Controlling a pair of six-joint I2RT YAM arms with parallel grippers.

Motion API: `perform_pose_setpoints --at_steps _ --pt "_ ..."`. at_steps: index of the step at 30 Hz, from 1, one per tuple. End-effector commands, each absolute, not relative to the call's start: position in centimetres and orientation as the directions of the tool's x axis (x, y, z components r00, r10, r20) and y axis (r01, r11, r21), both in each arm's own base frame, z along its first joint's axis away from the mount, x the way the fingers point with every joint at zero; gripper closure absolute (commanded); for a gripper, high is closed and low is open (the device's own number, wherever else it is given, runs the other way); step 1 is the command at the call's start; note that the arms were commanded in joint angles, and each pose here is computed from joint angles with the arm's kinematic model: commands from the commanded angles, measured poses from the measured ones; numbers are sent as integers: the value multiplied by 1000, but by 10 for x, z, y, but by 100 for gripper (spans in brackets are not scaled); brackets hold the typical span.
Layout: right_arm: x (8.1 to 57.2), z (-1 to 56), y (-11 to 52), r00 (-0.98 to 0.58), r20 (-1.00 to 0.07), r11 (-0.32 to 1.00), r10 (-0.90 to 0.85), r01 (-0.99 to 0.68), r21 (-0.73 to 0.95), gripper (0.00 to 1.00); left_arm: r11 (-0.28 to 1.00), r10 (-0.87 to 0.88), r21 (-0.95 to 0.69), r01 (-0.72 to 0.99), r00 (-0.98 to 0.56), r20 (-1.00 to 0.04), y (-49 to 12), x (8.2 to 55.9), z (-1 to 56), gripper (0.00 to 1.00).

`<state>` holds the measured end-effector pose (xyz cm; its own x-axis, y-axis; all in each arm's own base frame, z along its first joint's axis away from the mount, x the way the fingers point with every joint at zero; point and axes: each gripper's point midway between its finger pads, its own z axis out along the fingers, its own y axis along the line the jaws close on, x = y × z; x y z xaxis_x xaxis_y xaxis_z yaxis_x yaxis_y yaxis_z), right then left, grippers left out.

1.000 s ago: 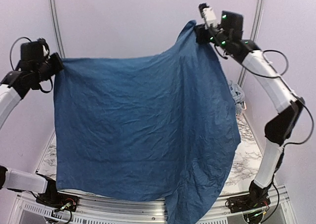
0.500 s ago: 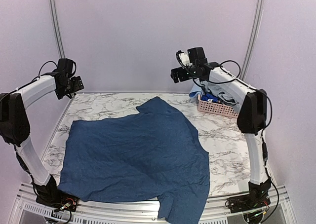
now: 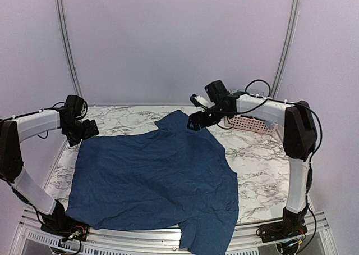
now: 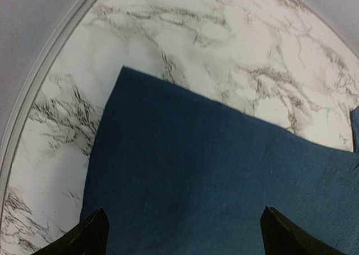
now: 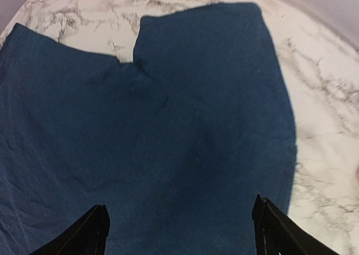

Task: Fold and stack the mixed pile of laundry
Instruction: Flatten out the crumpled T-shirt at the center of the board, then move the flattened T-shirt to the center of the board.

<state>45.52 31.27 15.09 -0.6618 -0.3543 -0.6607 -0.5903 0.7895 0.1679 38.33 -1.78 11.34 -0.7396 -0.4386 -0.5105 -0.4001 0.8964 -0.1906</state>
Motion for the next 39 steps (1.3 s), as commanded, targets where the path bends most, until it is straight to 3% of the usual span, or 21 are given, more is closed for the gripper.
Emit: perform_pose_setpoints --at_steps 1,10,12,14,22,28,33,39 --pt "437 120 320 -730 -587 784 -350 -571 243 16 888 -459 -193 -418 -787 -412 -26 364 83 6" --pt "453 58 305 -802 -497 842 -331 -489 229 18 897 -429 -50 -439 -837 -339 -15 383 30 21" --pt "458 48 298 -814 -480 855 -326 -471 218 18 901 -419 -32 -432 -851 -317 -16 392 20 29" --pt "466 42 293 -822 -475 866 -315 -454 211 19 903 -415 -20 -429 -859 -302 -17 401 11 36" --pt "513 27 266 -834 -490 906 -253 -382 182 21 918 -390 -44 -395 -874 -288 -28 461 -10 47" --pt "565 21 254 -820 -528 927 -222 -345 147 21 908 -417 -117 -402 -844 -338 -34 518 -2 44" --pt "602 49 250 -780 -599 933 -180 -327 146 21 897 -442 -196 -396 -801 -404 -35 543 38 34" --pt "594 117 264 -714 -678 901 -171 -391 185 20 904 -427 -215 -369 -752 -503 -30 533 105 11"
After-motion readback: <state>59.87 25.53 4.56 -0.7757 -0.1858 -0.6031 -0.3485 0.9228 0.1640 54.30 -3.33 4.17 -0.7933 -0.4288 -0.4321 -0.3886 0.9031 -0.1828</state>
